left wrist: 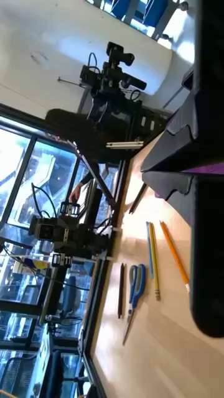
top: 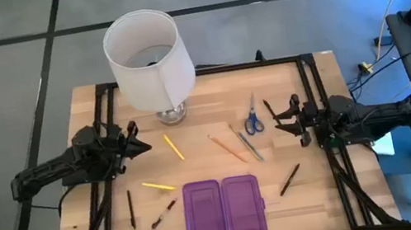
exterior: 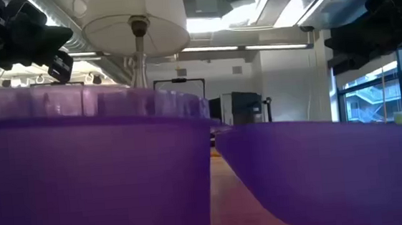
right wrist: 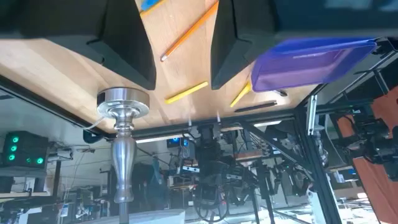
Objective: Pick & place school supplies into a supply box
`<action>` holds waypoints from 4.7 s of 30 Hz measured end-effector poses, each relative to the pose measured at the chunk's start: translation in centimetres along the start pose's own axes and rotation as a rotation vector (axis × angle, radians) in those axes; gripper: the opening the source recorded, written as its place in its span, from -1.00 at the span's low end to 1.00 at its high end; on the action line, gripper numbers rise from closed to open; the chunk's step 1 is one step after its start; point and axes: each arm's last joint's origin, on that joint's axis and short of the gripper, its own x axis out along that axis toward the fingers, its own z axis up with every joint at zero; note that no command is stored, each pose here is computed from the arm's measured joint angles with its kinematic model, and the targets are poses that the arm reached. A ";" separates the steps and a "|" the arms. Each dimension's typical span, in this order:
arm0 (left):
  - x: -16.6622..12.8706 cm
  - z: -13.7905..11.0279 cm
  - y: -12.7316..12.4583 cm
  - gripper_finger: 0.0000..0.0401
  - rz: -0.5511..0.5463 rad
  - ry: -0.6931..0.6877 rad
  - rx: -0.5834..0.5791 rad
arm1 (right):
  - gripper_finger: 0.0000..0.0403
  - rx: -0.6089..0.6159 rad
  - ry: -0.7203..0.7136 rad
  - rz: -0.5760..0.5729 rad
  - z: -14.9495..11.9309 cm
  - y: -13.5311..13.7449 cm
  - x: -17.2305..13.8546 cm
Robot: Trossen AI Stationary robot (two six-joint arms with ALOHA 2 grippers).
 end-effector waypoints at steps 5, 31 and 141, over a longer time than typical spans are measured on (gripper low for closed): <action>0.0 0.0 0.0 -0.98 0.000 0.000 0.000 | -0.21 0.000 0.000 0.001 0.0 0.0 0.0; 0.0 0.0 0.0 -0.98 0.000 0.000 0.000 | -0.21 0.000 0.000 0.000 0.0 0.0 0.0; 0.0 0.0 0.0 -0.98 0.003 -0.002 0.125 | -0.21 0.076 -0.037 -0.108 0.2 -0.3 0.0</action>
